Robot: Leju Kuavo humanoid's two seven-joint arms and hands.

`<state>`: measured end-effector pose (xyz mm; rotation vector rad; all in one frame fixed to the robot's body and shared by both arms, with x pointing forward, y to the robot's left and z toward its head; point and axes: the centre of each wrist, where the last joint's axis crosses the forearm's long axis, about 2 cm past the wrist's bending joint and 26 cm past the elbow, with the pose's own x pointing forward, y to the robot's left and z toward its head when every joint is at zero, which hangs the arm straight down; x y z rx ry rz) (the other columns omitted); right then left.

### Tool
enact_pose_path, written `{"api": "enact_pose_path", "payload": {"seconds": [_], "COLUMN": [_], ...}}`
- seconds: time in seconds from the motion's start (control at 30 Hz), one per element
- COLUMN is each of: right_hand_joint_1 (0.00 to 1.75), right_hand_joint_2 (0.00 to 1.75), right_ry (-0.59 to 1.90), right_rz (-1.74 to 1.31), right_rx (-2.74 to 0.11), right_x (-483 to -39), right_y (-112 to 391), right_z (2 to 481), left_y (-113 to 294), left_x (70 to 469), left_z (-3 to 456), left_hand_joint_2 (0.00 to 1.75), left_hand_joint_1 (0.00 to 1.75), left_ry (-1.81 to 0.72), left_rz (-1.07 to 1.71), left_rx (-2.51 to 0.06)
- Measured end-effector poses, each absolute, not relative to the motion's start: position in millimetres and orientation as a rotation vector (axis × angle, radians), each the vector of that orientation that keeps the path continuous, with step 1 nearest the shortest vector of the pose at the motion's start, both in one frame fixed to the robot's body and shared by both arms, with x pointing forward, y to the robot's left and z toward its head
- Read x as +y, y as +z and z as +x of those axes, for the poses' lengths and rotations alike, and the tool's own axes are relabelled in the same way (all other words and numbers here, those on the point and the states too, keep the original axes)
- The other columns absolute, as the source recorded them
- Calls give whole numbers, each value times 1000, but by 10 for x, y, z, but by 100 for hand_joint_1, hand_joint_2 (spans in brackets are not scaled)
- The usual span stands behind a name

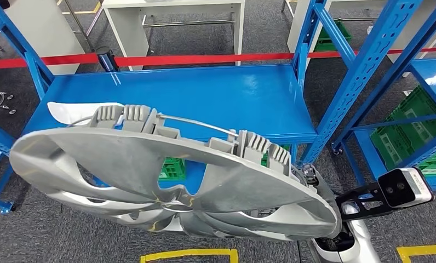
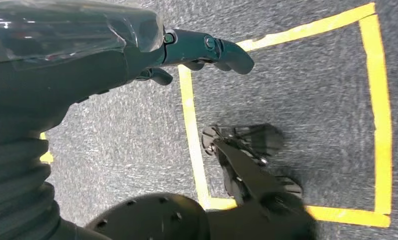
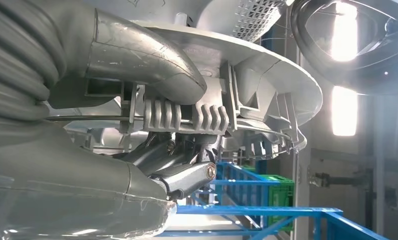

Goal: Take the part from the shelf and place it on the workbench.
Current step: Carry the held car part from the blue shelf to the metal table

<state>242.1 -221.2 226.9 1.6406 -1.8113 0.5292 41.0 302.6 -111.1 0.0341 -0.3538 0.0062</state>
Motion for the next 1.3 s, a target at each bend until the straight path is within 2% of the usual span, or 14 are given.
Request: {"api": "enact_pose_path", "payload": {"seconds": [0.83,1.3], "right_hand_joint_1": [175,175], "right_hand_joint_2": [175,175], "right_ry": [547,496], "right_rz": [1661,1642], "right_rx": [-1808,-1816], "right_x": [-2207,-2252], "right_y": [2252,2161], "right_z": [2415,2364], "left_y": [-1100,-1094], "left_x": [2951,3072], "left_z": [504,531], "left_hand_joint_2": [175,175], "left_hand_joint_1": [0,0], "left_ry": [16,11], "left_rz": [41,65], "left_rx": [-373,-390]}}
